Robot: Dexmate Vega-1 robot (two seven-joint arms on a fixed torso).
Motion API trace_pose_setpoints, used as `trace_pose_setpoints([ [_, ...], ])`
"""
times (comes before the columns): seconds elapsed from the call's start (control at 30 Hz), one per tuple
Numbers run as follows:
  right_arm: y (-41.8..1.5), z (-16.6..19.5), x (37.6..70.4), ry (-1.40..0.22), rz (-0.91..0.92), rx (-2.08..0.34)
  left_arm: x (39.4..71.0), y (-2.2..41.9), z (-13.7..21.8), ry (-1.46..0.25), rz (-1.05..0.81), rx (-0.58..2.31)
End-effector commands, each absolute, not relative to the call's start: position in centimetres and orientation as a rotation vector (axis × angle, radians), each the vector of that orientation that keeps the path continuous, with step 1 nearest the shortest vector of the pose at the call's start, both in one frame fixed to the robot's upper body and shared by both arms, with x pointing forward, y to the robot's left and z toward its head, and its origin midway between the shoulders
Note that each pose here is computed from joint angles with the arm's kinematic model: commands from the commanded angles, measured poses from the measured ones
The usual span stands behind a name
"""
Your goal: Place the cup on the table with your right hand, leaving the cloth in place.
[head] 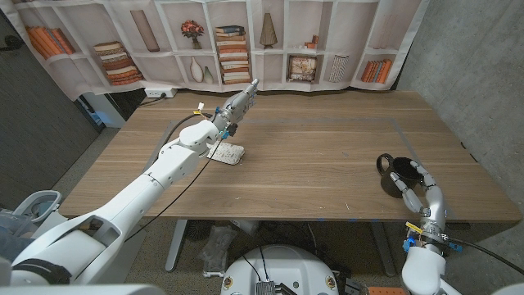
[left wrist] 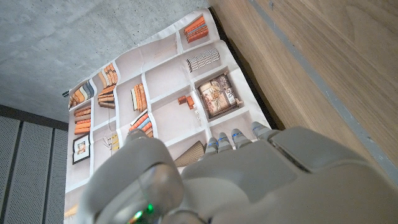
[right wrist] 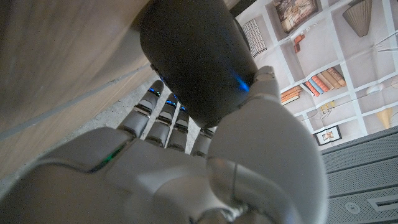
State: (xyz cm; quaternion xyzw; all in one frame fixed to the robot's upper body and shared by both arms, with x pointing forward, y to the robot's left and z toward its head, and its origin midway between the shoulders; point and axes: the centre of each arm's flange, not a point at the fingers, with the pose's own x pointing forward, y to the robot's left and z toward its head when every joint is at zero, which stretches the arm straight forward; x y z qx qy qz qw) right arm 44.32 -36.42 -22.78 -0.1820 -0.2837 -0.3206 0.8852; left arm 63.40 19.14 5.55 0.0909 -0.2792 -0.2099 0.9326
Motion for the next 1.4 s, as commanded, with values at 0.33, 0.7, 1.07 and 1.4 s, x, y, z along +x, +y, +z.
trace_pose_setpoints([
  [0.33,-36.4,-21.8,43.2,-0.597,-0.664,-0.421,63.7,19.3,5.5,-0.576,-0.43,0.179],
  [0.7,-36.2,-21.2,43.3,-0.594,-0.658,-0.448,64.1,19.5,5.4,-0.568,-0.43,0.176],
  [1.07,-35.7,-21.3,43.5,-0.554,-0.666,-0.481,64.2,19.9,5.2,-0.562,-0.426,0.172],
  [1.4,-35.6,-21.7,43.8,-0.535,-0.671,-0.471,64.3,19.9,5.4,-0.558,-0.428,0.18],
])
